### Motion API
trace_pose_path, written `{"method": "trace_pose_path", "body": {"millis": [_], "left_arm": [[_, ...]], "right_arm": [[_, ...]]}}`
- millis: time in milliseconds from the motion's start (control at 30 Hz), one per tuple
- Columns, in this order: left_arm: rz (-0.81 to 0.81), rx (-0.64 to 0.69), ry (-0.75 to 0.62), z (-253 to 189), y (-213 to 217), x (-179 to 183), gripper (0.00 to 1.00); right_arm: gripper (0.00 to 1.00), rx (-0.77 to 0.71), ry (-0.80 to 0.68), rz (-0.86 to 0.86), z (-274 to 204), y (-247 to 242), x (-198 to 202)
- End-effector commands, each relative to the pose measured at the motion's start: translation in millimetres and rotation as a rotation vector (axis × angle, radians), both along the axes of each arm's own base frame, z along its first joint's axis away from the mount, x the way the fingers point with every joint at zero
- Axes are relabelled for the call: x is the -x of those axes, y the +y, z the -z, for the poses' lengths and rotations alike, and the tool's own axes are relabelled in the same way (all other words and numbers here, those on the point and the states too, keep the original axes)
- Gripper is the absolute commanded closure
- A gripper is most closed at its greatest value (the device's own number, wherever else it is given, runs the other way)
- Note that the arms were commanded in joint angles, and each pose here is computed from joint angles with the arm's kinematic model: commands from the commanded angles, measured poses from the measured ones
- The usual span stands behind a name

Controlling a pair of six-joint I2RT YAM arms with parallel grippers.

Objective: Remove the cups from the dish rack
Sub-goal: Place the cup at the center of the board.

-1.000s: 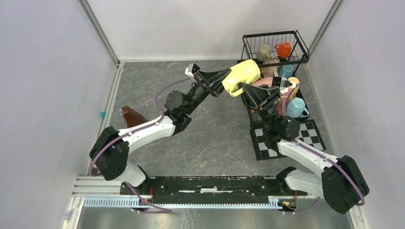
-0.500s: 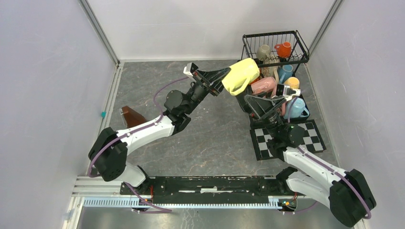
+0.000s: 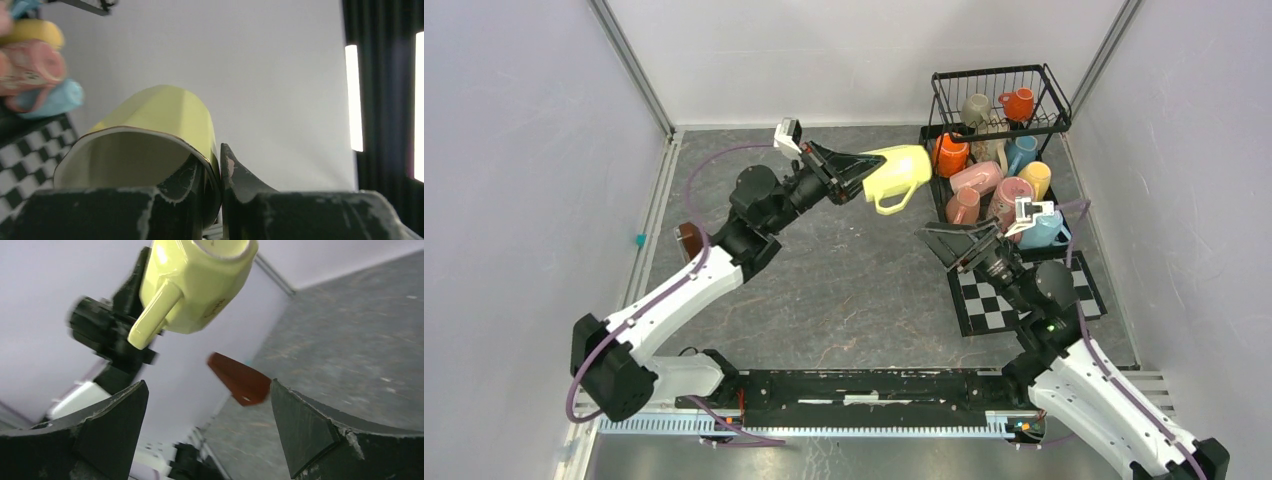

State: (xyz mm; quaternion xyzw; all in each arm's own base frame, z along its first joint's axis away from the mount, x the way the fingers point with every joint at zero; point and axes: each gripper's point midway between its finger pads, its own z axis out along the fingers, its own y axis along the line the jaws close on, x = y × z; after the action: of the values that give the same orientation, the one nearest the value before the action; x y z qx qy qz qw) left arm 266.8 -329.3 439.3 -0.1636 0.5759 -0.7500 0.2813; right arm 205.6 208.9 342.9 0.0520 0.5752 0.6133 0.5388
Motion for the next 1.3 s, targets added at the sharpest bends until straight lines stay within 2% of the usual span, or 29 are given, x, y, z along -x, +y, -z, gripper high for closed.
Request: {"method": "trace_pose_path", "body": {"millis": [0,100,200,333,567,767,833,1000,1267], "left_arm": [[-0.034,-0.269,-0.157,5.2,22.3,13.9,0.98],[-0.005,-0.418,-0.149,35.6,26.8,10.4,0.98],[-0.012,-0.631,-0.138,74.8,35.2,4.6,0.98],[-0.056,-0.919,-0.106,127.6,57.7,-7.9,0.98],[-0.099,-1.317,-0.053,190.7,89.3,-43.1,0.98],[-0.154,-1.625,0.058,240.4,121.3,-76.5,0.98],[-0.159,-1.692,0.095,251.2,130.9,-84.6,0.98],[-0.157,-1.749,0.161,272.2,152.3,-104.0,0.98],[-0.101,-1.772,0.221,299.4,164.6,-127.6,0.98]], "right_arm": [[0.02,0.344,0.069,0.098,42.2,-14.2,-5.4],[0.02,0.507,0.103,0.121,59.9,-25.9,-1.8],[0.02,0.601,0.130,0.164,67.1,-39.8,-0.5],[0.02,0.684,0.165,0.201,71.3,-53.3,1.2],[0.02,0.829,0.263,0.248,80.0,-74.7,4.1],[0.02,0.946,0.331,0.255,100.0,-87.6,7.3],[0.02,0.954,0.340,0.248,107.0,-87.7,8.5],[0.02,0.955,0.339,0.242,116.0,-86.7,8.7],[0.02,0.973,0.333,0.241,117.6,-85.8,5.0]]}}
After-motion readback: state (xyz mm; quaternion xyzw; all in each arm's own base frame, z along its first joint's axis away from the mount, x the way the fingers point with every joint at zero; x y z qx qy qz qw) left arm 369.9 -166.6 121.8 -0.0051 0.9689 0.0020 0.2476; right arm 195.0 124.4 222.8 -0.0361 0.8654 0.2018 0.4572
